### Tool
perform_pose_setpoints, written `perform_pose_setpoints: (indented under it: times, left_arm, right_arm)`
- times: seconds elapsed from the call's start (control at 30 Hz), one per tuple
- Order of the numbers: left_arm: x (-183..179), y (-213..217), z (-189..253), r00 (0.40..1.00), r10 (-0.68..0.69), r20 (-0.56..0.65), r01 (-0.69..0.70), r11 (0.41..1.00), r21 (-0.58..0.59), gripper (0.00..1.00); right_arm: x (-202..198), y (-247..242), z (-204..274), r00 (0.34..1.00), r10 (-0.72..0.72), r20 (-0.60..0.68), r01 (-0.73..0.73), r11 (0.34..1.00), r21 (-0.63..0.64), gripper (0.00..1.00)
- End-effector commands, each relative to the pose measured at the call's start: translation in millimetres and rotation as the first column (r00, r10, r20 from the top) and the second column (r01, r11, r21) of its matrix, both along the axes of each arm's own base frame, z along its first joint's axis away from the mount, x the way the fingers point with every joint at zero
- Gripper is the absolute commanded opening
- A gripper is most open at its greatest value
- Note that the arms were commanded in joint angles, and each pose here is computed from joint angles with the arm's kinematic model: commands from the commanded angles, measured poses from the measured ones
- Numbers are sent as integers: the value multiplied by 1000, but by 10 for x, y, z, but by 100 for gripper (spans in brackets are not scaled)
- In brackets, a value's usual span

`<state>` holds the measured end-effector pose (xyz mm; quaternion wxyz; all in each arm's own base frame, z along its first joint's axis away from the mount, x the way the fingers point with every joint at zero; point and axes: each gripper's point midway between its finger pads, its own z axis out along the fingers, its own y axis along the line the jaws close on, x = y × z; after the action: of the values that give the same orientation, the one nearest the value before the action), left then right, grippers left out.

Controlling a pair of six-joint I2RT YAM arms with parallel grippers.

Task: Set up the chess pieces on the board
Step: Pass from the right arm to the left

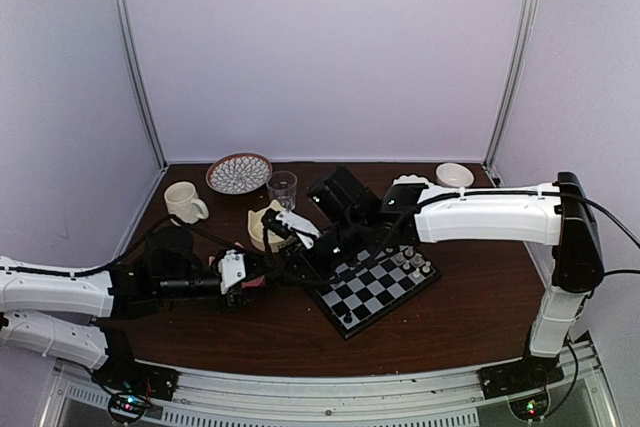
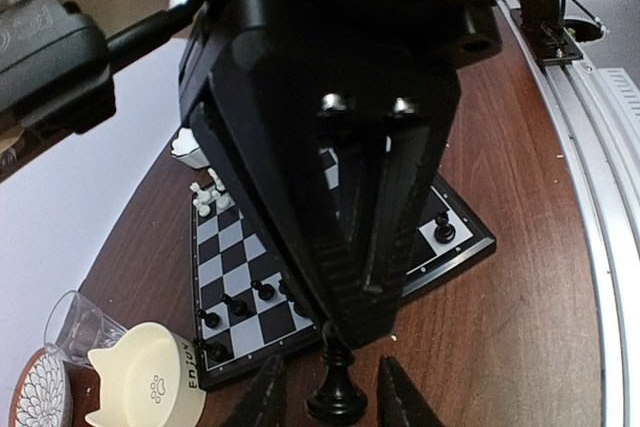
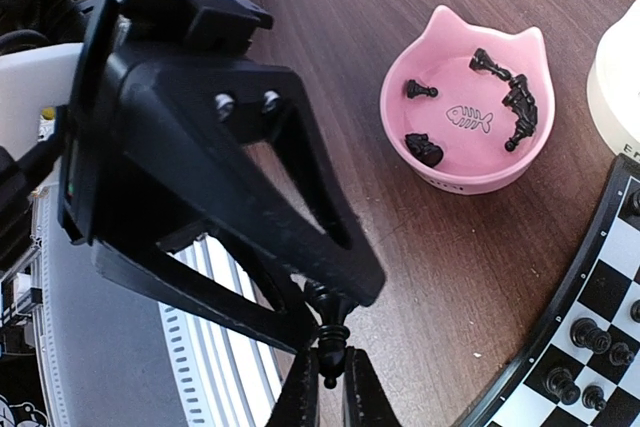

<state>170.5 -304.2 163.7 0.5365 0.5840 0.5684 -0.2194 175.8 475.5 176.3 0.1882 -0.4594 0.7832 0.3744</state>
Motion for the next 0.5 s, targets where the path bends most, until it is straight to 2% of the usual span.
perform_pose_setpoints:
  times: [0.0, 0.17, 0.33, 0.47]
  left_arm:
    - [0, -33, 150, 999, -9, 32, 11, 999, -37, 30]
    - [1, -37, 137, 1000, -10, 28, 11, 1000, -30, 22]
    - [9, -44, 115, 1000, -10, 22, 10, 1000, -22, 31]
    - [13, -50, 100, 1000, -10, 18, 10, 1000, -15, 30]
  right_arm:
    - [57, -36, 76, 999, -28, 15, 28, 999, 19, 0]
    - [58, -32, 88, 1000, -27, 13, 27, 999, 25, 0]
    - [59, -32, 103, 999, -28, 14, 28, 999, 30, 0]
    - [65, -37, 107, 999, -30, 15, 30, 999, 33, 0]
